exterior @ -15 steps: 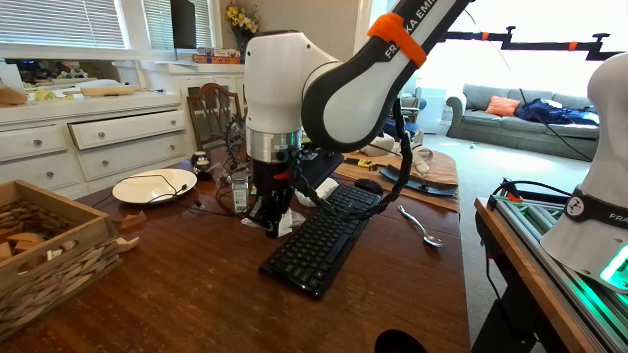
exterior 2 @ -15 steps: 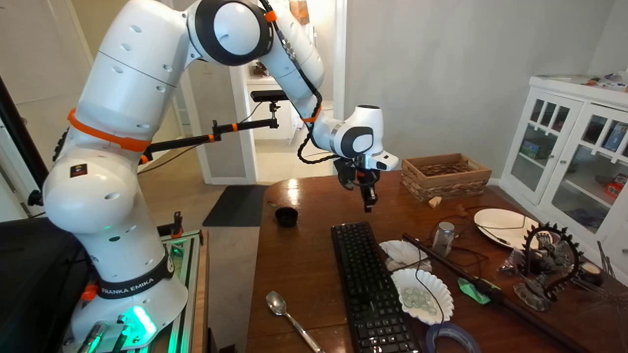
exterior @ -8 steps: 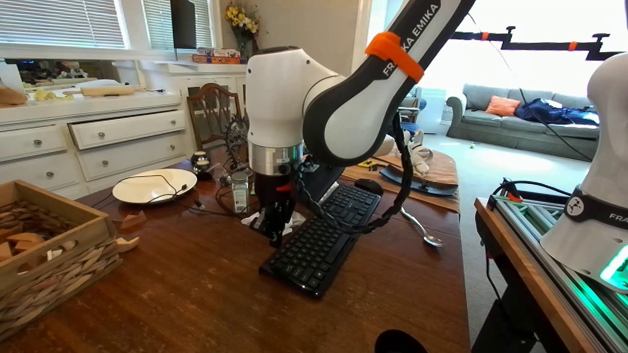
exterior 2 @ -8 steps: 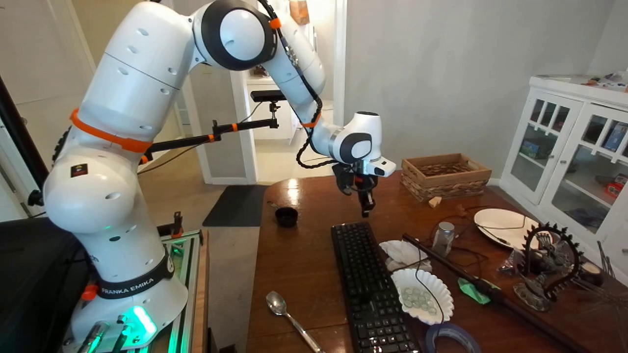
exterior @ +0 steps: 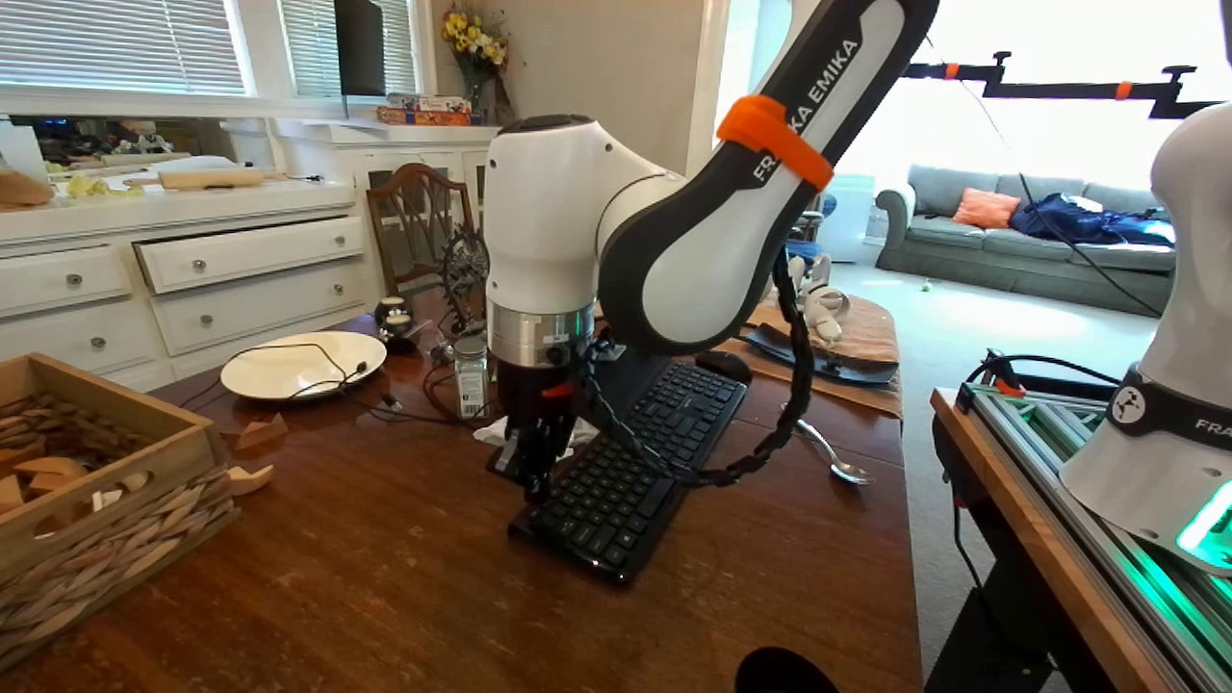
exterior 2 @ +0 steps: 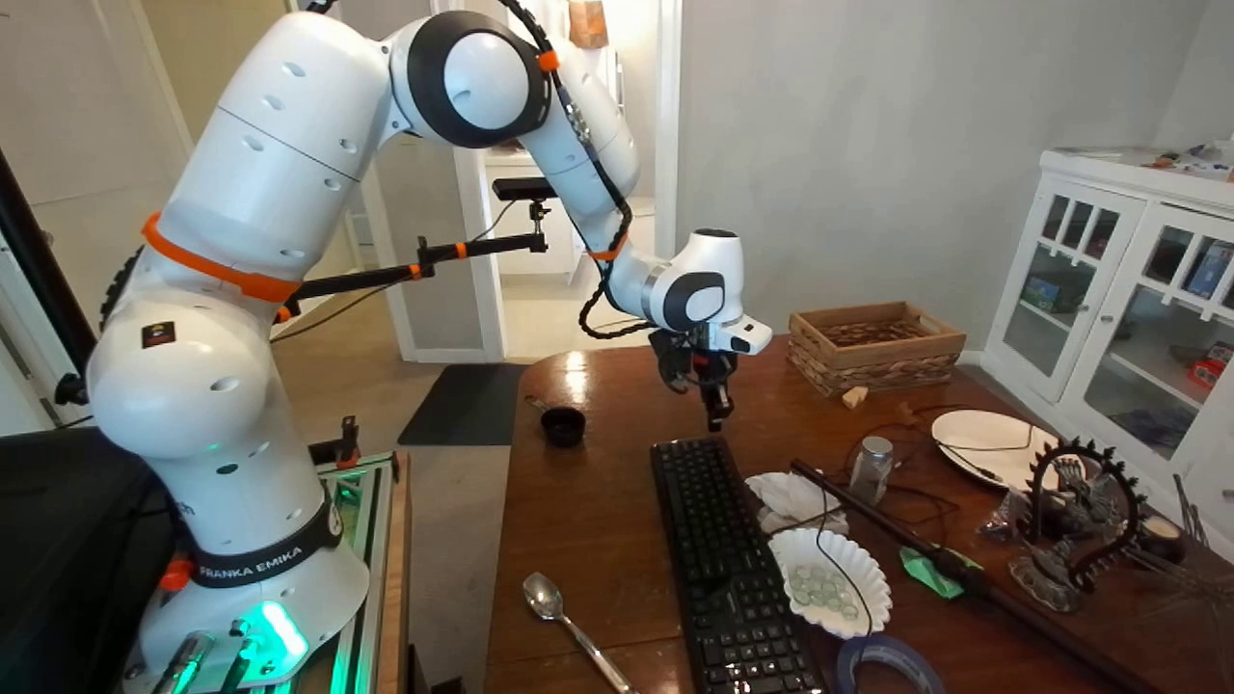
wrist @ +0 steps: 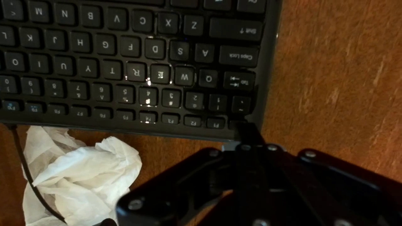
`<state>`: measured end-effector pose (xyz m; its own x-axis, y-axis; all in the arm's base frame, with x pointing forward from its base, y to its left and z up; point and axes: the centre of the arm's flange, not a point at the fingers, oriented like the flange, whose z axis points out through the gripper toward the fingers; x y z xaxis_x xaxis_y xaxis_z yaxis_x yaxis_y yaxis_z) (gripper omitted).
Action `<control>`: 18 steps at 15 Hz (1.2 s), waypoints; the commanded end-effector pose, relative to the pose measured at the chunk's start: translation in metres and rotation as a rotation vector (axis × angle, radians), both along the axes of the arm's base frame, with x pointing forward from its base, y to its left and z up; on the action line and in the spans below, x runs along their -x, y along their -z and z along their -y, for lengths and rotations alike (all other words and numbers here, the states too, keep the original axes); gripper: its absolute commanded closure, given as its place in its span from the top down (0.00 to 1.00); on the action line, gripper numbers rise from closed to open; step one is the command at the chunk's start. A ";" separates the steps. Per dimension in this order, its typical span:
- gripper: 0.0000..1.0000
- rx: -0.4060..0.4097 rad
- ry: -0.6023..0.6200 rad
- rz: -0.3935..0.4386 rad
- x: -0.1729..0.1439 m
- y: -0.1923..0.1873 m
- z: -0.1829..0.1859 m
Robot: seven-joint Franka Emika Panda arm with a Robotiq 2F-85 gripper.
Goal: Press the escape key on the keyboard.
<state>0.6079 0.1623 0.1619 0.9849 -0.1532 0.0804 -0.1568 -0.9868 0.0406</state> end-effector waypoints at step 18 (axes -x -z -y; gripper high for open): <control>0.00 0.034 -0.017 0.045 -0.004 0.024 -0.001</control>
